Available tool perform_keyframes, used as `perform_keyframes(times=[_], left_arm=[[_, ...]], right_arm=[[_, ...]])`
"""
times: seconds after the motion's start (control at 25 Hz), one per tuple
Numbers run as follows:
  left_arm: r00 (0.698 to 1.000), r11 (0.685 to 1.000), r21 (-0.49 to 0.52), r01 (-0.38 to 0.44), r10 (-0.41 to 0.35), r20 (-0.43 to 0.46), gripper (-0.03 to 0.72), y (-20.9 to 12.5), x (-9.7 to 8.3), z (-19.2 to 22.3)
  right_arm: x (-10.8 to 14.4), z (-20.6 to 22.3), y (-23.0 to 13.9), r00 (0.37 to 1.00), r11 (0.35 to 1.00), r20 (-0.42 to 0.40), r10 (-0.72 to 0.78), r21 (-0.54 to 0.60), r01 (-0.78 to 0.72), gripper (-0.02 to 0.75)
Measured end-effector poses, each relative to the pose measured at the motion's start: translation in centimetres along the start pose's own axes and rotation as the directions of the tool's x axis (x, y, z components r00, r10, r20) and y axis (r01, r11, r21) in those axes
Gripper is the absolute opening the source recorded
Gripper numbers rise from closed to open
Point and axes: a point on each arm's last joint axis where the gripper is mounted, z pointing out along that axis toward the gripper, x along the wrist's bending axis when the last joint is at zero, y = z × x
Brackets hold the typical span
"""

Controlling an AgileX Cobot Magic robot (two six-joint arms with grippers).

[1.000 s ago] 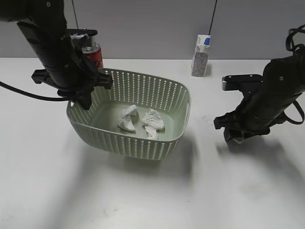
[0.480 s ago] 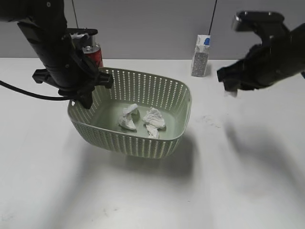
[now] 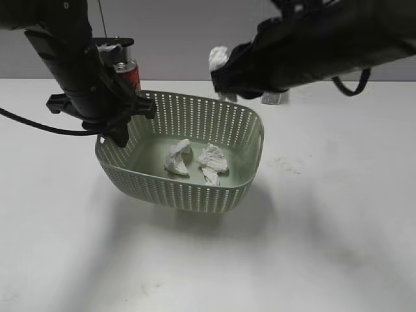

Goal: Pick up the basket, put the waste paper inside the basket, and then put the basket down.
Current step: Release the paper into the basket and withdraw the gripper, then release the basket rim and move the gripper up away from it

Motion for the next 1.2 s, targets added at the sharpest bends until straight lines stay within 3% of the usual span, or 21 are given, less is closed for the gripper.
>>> perform_keyframes(times=[0.12,0.24,0.32,0.56,0.68,0.76,0.96,1.04,1.2], left_arm=[[1.000,1.000,0.000,0.000,0.000,0.000,0.000,0.0,0.0,0.0],[1.000,1.000,0.000,0.000,0.000,0.000,0.000,0.0,0.0,0.0],[1.000,1.000,0.000,0.001,-0.001,0.001,0.000,0.0,0.0,0.0],[1.000,1.000,-0.004,0.004,-0.004,0.006,0.000,0.0,-0.1,0.0],[0.999,1.000,-0.019,0.022,-0.021,0.028,0.000,0.2,-0.3,0.0],[0.996,0.997,-0.048,0.055,-0.052,0.070,0.000,0.5,-0.7,0.0],[0.992,0.993,-0.096,0.064,-0.052,0.117,0.000,2.4,-1.9,-0.2],[0.991,0.995,-0.074,0.069,-0.060,0.118,0.000,3.2,-2.1,1.1],[0.988,0.993,-0.035,0.116,-0.111,0.107,0.000,4.3,-2.0,3.9]], right_arm=[[-0.3,2.5,-1.7,1.000,0.997,0.005,0.002,0.081,-0.002,0.303],[-0.6,3.9,-2.7,1.000,0.990,0.004,0.005,0.142,-0.005,0.581],[-0.5,3.9,-2.6,1.000,0.989,-0.002,0.000,0.149,0.001,0.633],[-0.8,2.4,0.5,0.996,0.988,0.019,-0.092,0.127,0.089,0.655],[-3.3,0.0,2.7,0.989,0.984,0.114,-0.098,0.161,0.079,0.655],[-6.5,-2.5,4.2,0.974,0.987,0.215,-0.077,0.152,0.044,0.652],[-12.9,-11.4,6.8,0.895,0.998,0.443,0.055,-0.041,-0.042,0.622],[-14.1,-14.9,6.8,0.856,0.994,0.506,0.101,-0.086,-0.067,0.598],[-13.9,-18.3,5.6,0.831,0.992,0.545,0.115,-0.021,-0.124,0.581]])
